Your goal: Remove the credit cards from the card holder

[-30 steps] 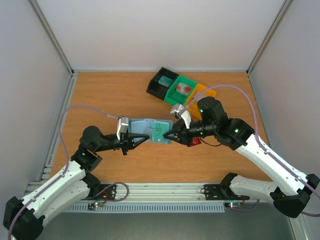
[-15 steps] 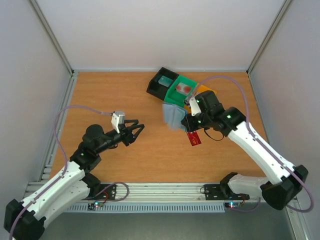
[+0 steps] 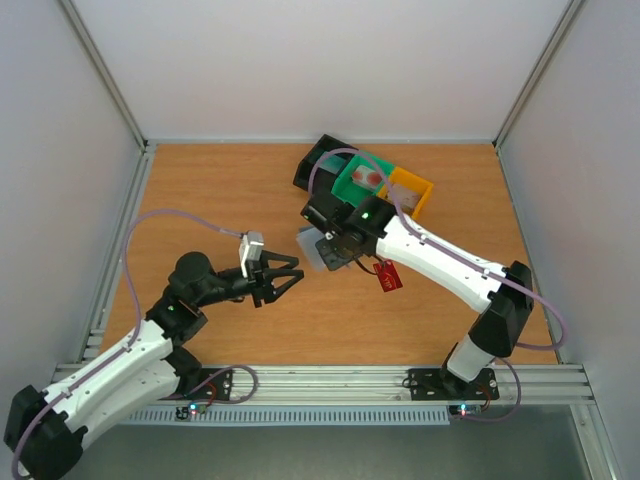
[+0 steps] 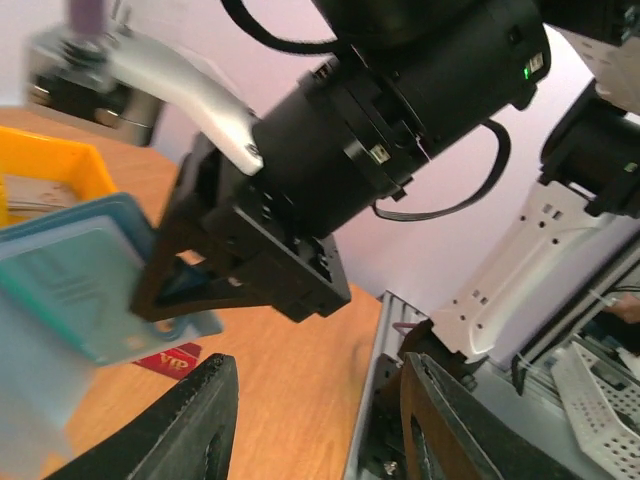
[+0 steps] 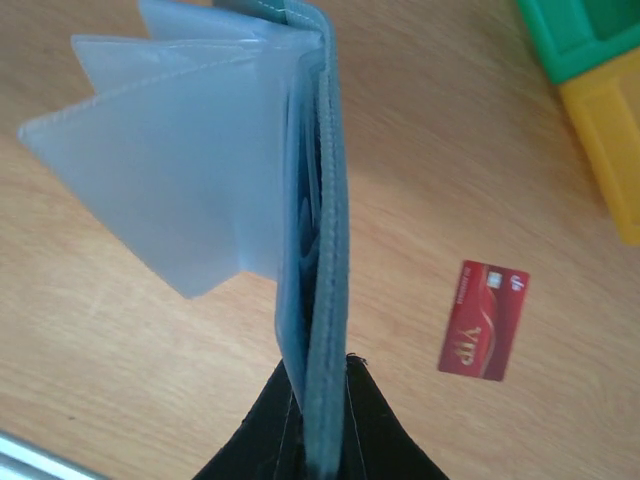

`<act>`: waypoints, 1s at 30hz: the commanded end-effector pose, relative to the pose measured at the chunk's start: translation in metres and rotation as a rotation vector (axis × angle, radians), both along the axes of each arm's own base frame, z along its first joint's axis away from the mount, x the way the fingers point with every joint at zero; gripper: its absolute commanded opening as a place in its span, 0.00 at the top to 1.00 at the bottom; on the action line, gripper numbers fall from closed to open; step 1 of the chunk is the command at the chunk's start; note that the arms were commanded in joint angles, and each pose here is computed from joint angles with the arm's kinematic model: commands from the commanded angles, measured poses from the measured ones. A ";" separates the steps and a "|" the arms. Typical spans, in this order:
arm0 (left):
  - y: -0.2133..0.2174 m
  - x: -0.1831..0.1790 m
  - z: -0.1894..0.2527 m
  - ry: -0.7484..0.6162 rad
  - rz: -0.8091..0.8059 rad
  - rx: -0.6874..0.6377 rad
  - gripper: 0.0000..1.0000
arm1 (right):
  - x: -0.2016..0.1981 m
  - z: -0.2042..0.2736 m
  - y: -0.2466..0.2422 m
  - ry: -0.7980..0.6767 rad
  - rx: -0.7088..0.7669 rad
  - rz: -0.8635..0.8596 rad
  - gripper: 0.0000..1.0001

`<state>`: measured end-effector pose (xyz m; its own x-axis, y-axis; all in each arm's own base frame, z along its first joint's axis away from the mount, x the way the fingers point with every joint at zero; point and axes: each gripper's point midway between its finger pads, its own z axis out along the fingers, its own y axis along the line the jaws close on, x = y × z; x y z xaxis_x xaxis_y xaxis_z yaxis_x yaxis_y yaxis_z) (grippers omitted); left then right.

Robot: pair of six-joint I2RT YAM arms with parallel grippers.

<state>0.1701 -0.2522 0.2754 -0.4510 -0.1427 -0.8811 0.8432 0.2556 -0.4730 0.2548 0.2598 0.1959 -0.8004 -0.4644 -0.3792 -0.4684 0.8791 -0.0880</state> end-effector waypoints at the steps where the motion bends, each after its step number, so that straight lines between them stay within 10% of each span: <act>1: -0.008 -0.008 0.012 -0.011 -0.038 -0.066 0.55 | -0.005 0.025 0.037 -0.014 0.112 0.058 0.99; 15: 0.028 0.042 -0.055 0.272 0.306 0.042 0.68 | -0.045 0.051 0.080 0.059 0.369 0.276 0.99; 30: 0.012 -0.005 0.005 -0.029 -0.013 -0.054 0.65 | -0.117 0.107 0.074 0.002 0.715 0.781 0.98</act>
<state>0.1878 -0.2344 0.2430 -0.5474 -0.1860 -0.8159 0.7342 0.3611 -0.5749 0.1678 0.3235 0.2687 -0.5528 -0.5408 -0.6340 -0.8278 0.4437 0.3433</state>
